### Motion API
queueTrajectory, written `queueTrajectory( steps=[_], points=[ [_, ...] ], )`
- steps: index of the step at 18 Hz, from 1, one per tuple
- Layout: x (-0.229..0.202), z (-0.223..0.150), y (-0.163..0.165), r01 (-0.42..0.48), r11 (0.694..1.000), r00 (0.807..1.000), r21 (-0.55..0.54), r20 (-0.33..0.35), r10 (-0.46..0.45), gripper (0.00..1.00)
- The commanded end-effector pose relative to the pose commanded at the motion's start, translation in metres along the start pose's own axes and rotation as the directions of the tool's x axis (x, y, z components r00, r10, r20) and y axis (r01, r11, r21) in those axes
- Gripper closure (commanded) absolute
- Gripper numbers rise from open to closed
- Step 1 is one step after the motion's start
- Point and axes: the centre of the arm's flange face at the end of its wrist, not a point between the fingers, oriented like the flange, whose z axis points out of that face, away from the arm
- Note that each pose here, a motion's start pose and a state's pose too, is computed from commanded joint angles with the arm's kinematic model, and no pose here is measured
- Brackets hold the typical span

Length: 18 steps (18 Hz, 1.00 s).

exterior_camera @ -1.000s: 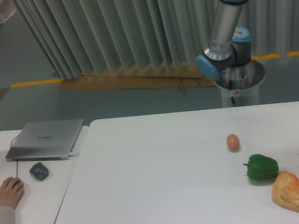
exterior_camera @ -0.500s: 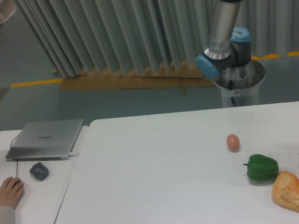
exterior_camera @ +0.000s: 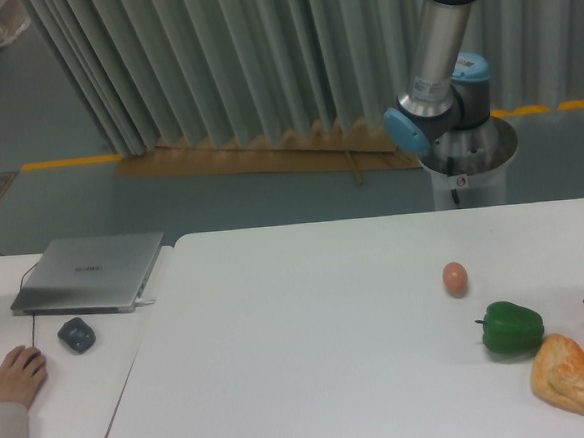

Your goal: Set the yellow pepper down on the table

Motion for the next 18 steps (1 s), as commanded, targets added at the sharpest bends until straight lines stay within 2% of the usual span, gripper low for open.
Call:
queueTrajectory(
  steps=[4, 7, 9, 18],
  points=[
    [-0.003, 0.002, 0.005, 0.079, 0.997, 0.997, 0.006, -0.01, -0.079, 0.0],
    [-0.004, 0.02, 0.001, 0.19, 0.982, 0.981, -0.01, -0.033, -0.19, 0.0],
    [0.004, 0.034, -0.001, 0.188, 0.982, 0.98, -0.033, -0.052, -0.19, 0.0],
    [0.019, 0.049, -0.006, 0.19, 0.98, 0.975, -0.067, -0.107, -0.196, 0.0]
  ],
)
